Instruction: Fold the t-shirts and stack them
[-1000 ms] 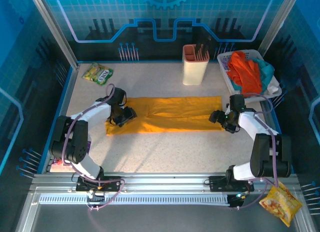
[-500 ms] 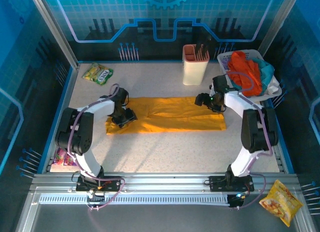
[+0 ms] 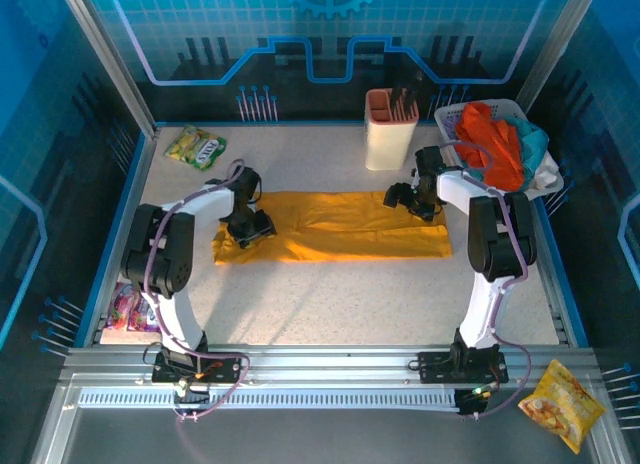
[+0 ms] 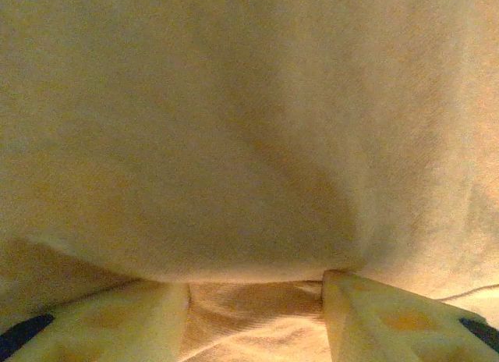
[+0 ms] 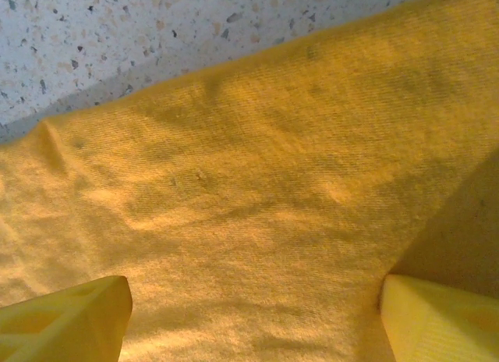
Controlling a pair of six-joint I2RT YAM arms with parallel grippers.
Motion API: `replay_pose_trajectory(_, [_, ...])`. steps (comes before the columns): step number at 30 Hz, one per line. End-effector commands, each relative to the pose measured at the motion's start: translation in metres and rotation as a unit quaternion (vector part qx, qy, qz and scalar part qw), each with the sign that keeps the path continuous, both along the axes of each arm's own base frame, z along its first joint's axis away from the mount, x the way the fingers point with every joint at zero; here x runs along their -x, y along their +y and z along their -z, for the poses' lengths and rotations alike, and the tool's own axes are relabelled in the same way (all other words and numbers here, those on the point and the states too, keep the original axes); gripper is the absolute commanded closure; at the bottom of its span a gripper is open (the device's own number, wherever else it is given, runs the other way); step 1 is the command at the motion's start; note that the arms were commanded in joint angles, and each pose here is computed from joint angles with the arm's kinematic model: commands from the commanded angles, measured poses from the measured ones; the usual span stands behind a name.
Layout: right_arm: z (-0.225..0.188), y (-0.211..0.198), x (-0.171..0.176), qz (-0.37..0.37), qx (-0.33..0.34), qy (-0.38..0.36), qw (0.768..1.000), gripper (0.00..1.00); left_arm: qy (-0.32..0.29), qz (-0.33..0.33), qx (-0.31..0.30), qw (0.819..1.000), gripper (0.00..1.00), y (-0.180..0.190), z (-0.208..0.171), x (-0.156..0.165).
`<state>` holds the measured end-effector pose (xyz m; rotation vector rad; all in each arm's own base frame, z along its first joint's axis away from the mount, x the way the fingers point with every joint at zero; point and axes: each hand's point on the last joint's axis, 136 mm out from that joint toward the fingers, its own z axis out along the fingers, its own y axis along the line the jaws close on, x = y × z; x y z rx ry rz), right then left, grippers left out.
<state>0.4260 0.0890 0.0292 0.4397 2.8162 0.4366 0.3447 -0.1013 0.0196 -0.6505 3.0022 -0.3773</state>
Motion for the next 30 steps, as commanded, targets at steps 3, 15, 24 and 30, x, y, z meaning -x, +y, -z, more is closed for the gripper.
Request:
replay_pose_trajectory(3, [0.019,0.009,0.022,0.004,0.002,0.083,0.997,0.16,0.023,0.021,-0.028,0.999,0.5,0.008,0.011,-0.008])
replay_pose_trajectory(15, [0.014,0.037,0.046,0.022,-0.071,0.117,0.99,0.18,0.023,0.029,-0.023,0.999,0.51,0.015,0.001,-0.037])
replay_pose_trajectory(24, [0.014,0.062,0.084,-0.012,-0.064,0.131,0.989,0.19,0.009,0.034,-0.022,0.999,0.51,0.017,-0.005,-0.066])
replay_pose_trajectory(30, [0.017,0.095,0.123,-0.045,-0.062,0.14,0.987,0.19,0.001,0.042,-0.014,0.999,0.51,0.009,-0.005,-0.097])
